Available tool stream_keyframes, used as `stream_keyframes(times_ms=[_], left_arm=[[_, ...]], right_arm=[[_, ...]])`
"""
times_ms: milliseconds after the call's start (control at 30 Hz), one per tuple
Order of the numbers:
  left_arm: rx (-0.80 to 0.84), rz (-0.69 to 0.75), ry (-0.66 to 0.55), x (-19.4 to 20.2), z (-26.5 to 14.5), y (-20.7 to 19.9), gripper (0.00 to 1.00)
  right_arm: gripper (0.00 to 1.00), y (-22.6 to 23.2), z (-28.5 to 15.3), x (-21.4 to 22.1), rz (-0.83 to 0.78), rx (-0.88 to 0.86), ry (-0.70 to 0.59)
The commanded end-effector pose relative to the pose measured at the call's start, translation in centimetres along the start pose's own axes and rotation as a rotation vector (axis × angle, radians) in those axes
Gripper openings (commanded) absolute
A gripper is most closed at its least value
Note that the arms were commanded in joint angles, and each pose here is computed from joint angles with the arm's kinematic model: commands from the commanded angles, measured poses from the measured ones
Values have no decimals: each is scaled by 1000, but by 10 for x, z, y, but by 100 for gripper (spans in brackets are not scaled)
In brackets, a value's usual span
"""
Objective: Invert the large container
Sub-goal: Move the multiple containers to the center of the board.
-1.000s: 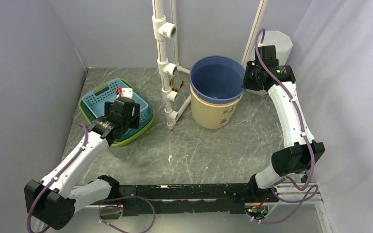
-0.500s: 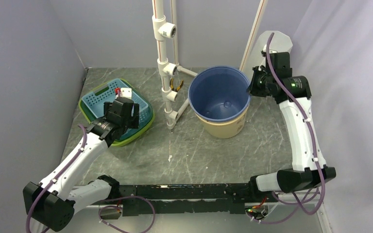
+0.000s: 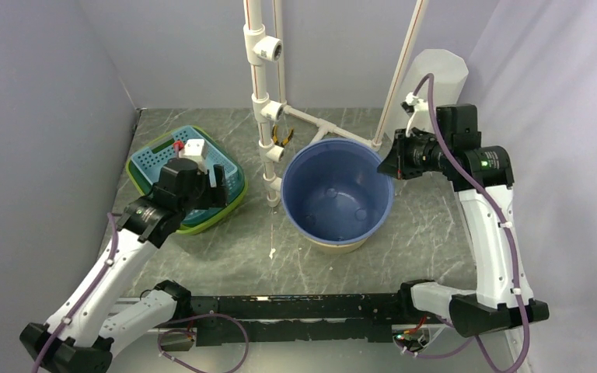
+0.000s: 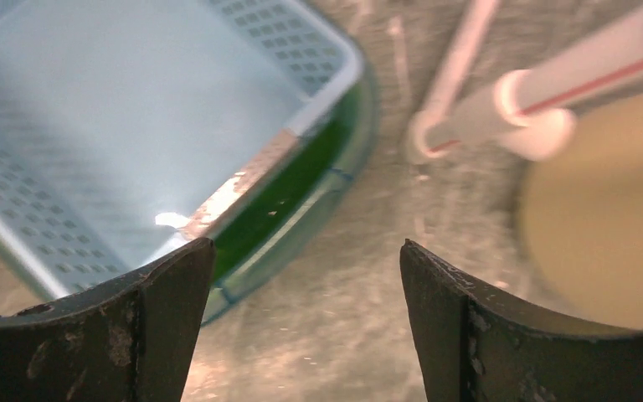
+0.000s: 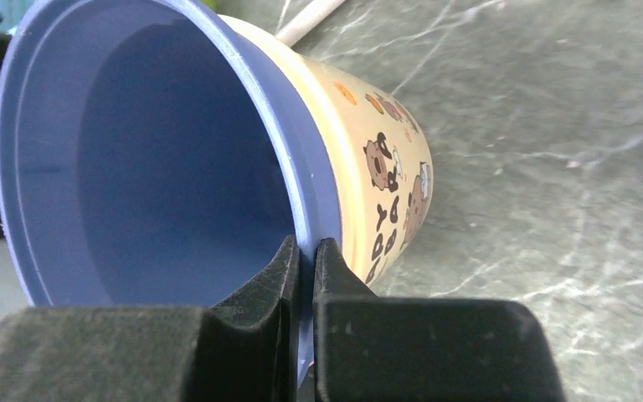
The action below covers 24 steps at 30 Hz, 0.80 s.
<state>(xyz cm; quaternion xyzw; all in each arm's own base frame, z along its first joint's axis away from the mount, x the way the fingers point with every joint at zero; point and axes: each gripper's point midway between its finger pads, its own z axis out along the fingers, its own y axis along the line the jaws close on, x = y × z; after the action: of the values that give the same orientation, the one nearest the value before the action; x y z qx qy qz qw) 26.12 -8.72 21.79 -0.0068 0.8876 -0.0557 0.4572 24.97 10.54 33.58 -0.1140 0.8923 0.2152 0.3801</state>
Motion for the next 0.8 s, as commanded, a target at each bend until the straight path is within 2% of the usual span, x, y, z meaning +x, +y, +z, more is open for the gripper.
stream_keyframes(times_ms=[0, 200, 267, 400, 467, 567, 667, 767], left_arm=[[337, -81, -56, -30, -39, -58, 87], [642, -111, -21, -35, -78, -105, 86], [720, -120, -1, -35, -87, -117, 85], [810, -117, 57, -32, -94, -131, 84], [821, -111, 78, -29, -94, -133, 83], [807, -102, 78, -27, -91, -131, 84], [784, -104, 90, -22, -84, -128, 84], [786, -124, 111, -18, -79, -130, 84]], right_arm=[[0, 32, 13, -9, -64, -233, -42], [2, 9, 46, 3, 2, -170, 63], [7, 4, 49, 0, 11, -144, 60], [34, -6, 44, -6, 6, -67, 27], [55, -14, 37, -12, 16, 3, 2], [74, -23, 18, -25, 17, 99, -62], [83, -10, -5, -38, -10, 78, -136], [84, 30, -25, -49, -59, -82, -205]])
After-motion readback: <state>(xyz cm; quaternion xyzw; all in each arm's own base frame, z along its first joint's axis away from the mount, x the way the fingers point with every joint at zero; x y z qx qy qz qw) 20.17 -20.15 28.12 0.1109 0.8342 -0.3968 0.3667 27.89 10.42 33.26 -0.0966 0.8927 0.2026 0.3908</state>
